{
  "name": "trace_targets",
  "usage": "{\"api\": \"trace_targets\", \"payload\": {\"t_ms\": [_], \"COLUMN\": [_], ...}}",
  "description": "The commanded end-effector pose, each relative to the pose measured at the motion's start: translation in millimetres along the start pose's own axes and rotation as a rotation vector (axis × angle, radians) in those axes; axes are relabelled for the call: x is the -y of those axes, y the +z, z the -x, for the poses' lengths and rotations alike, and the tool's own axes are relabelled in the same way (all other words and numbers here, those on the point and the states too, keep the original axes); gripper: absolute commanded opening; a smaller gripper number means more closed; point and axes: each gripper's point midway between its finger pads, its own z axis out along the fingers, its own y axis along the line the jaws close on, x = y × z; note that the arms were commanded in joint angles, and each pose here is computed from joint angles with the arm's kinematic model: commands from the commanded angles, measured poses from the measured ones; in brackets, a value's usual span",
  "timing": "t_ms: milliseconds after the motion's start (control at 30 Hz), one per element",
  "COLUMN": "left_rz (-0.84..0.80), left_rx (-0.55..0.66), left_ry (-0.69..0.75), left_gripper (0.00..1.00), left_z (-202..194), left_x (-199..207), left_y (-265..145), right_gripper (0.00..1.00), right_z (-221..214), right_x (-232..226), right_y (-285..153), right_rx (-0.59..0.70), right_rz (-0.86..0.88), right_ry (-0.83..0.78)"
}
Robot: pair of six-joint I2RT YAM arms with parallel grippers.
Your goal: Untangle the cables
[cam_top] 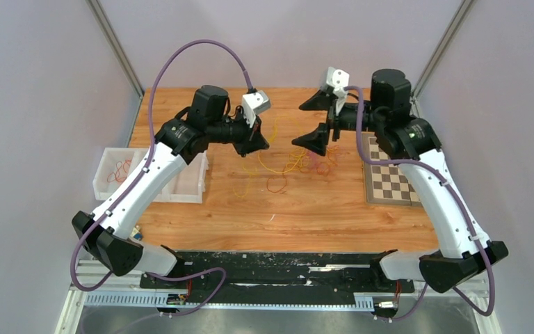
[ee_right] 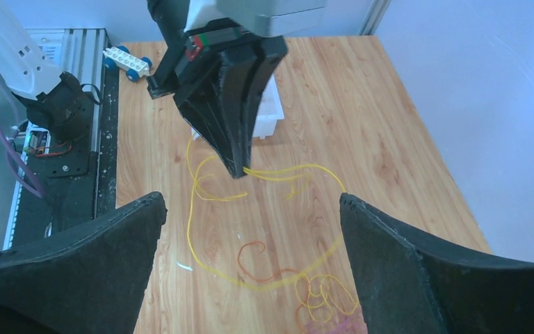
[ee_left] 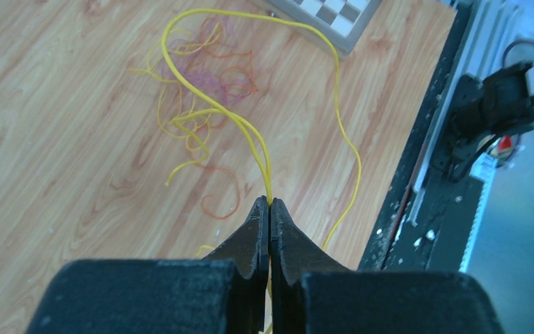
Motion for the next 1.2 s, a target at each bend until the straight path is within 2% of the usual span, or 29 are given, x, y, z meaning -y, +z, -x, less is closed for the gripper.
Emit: {"api": "trace_targets", "payload": {"t_ms": [0, 333, 433, 467, 500, 533, 567, 600, 767, 833, 1000, 1167], "left_rz": [-0.051, -0.142, -0.169, -0.191, -0.198, -0.213, -0.221, -0.236, -0.278, -0.285, -0.265, -0.289], "left_rx": [0.167, 0.330, 0.457, 0.461, 0.522, 0.522, 0.565, 0.564, 0.662, 0.686, 0.709, 0.695], "left_ry": [-0.063, -0.181, -0.187, -0.250, -0.236, -0.301, -0.300, -0.371, -0.508, -0.531, -0.527, -0.507], "left_gripper": [0.00, 0.00, 0.00, 0.00, 0.00, 0.00, 0.00, 0.00, 0.00, 0.00, 0.00, 0.00], "left_z": [38.7, 70.9, 94.1, 91.2, 102.7, 99.2, 106.5, 101.8, 110.1, 115.5, 119.1, 113.1], "left_x": [17.9, 37.9, 42.2, 43.5, 43.5, 43.0, 42.1, 40.4, 26.3, 23.7, 10.8, 11.4], "left_y": [-10.2, -20.8, -38.3, -37.8, -46.4, -44.2, -49.5, -46.2, -48.2, -51.0, -56.0, -55.2], "right_gripper": [1.00, 1.00, 0.98, 0.96, 0.94, 0.92, 0.90, 0.88, 0.81, 0.83, 0.97, 0.97], "right_z": [-5.7, -29.6, -43.3, -46.5, -48.7, -49.6, -49.4, -49.1, -42.4, -40.9, -45.6, -47.8], "right_x": [6.3, -11.0, -12.4, -11.7, -10.4, -9.2, -7.1, -5.5, -9.4, -16.4, -37.2, -40.9], "right_y": [36.5, 90.3, 95.8, 97.0, 97.8, 99.5, 100.9, 102.4, 112.0, 113.8, 110.4, 102.5], "right_rx": [0.003, -0.023, -0.033, -0.035, -0.036, -0.034, -0.031, -0.028, 0.003, 0.012, 0.011, 0.011], "right_rz": [-0.047, 0.022, 0.017, 0.007, -0.006, -0.016, -0.028, -0.036, 0.004, 0.045, 0.147, 0.164], "right_ry": [-0.066, 0.014, 0.076, 0.099, 0.129, 0.154, 0.175, 0.201, 0.306, 0.336, 0.345, 0.258]}}
